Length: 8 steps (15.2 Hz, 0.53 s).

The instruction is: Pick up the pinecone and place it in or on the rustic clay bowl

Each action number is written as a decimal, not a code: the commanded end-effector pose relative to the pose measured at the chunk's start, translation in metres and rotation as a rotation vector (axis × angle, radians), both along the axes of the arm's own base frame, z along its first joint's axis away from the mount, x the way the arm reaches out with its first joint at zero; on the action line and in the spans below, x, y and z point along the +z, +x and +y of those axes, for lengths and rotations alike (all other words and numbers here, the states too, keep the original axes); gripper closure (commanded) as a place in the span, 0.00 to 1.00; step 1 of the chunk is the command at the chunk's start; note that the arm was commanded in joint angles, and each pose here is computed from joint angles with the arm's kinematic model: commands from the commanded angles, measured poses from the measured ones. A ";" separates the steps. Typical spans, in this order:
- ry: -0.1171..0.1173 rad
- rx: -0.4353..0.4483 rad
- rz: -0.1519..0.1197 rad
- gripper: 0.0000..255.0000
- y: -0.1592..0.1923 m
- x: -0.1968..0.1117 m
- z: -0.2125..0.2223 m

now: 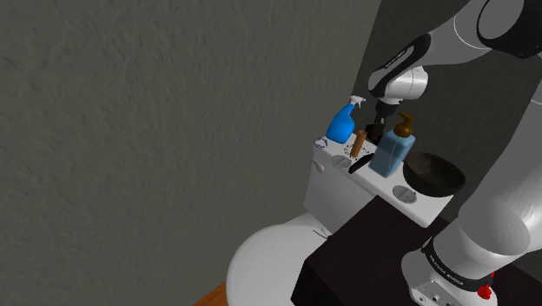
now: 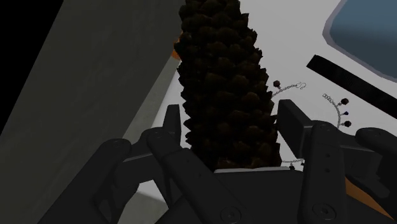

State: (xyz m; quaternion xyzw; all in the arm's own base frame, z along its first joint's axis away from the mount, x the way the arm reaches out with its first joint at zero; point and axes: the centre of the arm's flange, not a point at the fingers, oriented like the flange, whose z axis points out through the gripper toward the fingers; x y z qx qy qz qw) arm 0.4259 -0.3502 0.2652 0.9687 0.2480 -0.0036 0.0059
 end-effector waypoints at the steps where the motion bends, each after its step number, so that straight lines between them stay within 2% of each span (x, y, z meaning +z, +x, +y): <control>1: 0.000 0.000 0.000 1.00 -0.001 0.011 0.001; 8: 0.000 0.000 0.000 1.00 -0.001 0.048 0.001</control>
